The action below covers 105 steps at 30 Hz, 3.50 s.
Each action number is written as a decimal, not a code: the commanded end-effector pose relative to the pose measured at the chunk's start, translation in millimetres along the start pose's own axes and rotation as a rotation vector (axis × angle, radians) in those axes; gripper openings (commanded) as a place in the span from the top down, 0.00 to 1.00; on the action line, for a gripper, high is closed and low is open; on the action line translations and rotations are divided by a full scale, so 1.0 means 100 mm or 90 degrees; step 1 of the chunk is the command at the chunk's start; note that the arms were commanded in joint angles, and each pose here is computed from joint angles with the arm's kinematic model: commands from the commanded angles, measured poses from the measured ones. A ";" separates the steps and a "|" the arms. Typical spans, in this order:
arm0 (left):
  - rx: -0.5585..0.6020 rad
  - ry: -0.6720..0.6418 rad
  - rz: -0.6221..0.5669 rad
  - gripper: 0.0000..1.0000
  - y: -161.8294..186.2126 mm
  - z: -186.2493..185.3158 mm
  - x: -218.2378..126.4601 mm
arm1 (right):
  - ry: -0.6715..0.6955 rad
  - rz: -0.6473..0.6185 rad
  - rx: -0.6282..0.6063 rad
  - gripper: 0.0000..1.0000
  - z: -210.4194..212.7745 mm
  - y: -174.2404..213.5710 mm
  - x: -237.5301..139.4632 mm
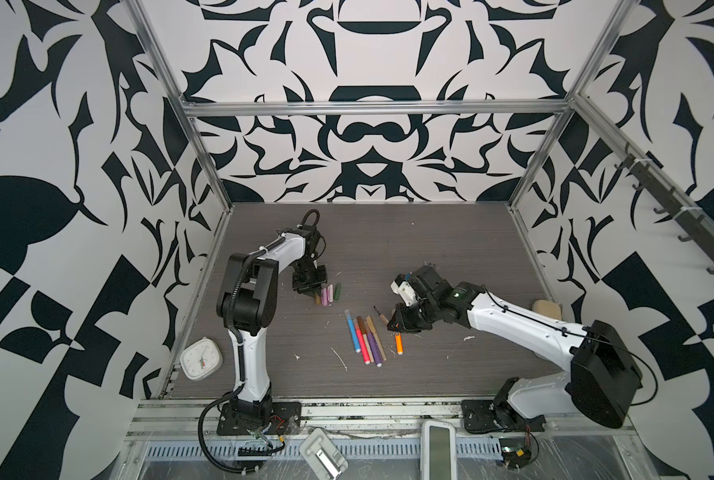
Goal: Open the pen caps
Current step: 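Lower the tan cap beside the pink caps and open the left gripper, then lower the uncapped tan pen beside the brown pen and open the right gripper, then lift the open right gripper away from the pen row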
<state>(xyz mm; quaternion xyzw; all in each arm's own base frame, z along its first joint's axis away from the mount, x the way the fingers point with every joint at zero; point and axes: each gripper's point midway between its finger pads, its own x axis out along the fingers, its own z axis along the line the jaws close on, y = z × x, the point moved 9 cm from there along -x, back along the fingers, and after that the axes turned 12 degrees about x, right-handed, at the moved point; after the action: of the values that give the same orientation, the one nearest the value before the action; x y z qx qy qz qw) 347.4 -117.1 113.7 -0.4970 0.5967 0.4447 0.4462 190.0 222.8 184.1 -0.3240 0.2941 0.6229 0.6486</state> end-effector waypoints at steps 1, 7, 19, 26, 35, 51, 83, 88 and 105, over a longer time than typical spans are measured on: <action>-0.010 0.002 0.021 0.93 -0.02 -0.02 0.03 | -0.012 -0.009 -0.016 1.00 0.09 -0.04 -0.08; -0.010 0.002 0.016 0.80 -0.06 -0.04 -0.01 | -0.011 -0.010 -0.014 1.00 0.08 -0.04 -0.07; -0.008 0.003 0.009 0.74 -0.07 -0.07 -0.06 | -0.011 -0.010 -0.014 1.00 0.07 -0.04 -0.08; -0.009 0.002 0.008 0.74 -0.06 -0.08 -0.07 | -0.010 -0.013 -0.012 1.00 0.06 -0.03 -0.09; -0.019 0.019 -0.040 0.74 -0.07 -0.14 -0.31 | 0.001 -0.058 -0.004 1.00 -0.02 -0.18 -0.37; -0.033 0.038 -0.044 0.74 0.00 -0.14 -0.34 | 0.067 -0.156 0.060 1.00 -0.59 -0.58 -1.16; -0.078 0.131 -0.139 0.77 -0.02 -0.07 -0.68 | 0.148 -0.172 0.163 1.00 -1.64 -1.58 -0.64; -0.078 0.131 -0.140 0.77 -0.01 -0.04 -0.71 | 0.131 -0.160 0.169 0.88 -1.65 -1.63 -0.58; -0.086 0.142 -0.132 0.77 0.00 0.00 -0.68 | 0.096 -0.135 0.202 0.52 -1.73 -1.67 -0.51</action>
<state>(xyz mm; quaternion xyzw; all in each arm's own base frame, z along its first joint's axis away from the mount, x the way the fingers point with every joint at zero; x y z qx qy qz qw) 363.0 -105.5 174.2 -0.6340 0.5494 0.3747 0.3947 352.7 52.8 121.6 -0.3091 0.4119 0.4634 0.7211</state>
